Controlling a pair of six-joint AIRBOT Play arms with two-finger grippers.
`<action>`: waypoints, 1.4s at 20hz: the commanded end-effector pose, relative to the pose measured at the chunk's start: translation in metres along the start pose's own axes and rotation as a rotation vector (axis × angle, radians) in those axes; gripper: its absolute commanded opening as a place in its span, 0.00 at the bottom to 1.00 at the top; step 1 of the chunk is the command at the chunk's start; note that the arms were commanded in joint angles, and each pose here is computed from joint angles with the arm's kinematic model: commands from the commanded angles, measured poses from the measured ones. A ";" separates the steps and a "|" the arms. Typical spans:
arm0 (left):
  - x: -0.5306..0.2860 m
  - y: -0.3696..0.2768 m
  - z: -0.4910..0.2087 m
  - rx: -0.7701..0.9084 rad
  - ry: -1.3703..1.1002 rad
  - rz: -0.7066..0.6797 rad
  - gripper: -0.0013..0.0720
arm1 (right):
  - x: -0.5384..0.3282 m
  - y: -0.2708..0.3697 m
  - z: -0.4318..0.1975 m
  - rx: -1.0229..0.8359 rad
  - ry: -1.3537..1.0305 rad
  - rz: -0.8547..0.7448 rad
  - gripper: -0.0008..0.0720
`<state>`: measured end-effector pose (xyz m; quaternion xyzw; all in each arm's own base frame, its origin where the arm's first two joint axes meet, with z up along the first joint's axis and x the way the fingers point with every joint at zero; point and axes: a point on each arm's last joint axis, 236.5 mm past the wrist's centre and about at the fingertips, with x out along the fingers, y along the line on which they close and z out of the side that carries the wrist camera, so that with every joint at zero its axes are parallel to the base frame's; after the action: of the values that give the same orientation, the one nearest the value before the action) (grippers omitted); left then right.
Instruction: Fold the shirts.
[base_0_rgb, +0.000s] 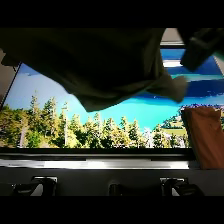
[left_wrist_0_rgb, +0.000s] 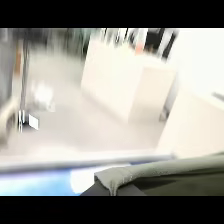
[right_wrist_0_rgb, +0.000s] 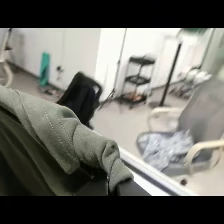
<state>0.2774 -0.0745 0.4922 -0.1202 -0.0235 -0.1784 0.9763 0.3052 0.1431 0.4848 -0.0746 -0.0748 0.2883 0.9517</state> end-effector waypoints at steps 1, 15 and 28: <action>-0.022 -0.006 0.046 0.065 -0.133 0.035 0.05 | -0.037 -0.002 0.035 -0.053 -0.058 -0.078 0.07; 0.112 0.176 -0.353 -0.310 0.874 0.236 0.05 | 0.129 0.019 -0.386 0.295 0.911 0.190 0.07; 0.037 0.223 -0.453 -0.578 1.362 0.284 0.85 | -0.022 -0.056 -0.447 0.470 1.374 0.228 0.78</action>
<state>0.4427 -0.0171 0.0227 -0.2543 0.5666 -0.0950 0.7780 0.4520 0.1108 0.0561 -0.0476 0.5278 0.3100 0.7894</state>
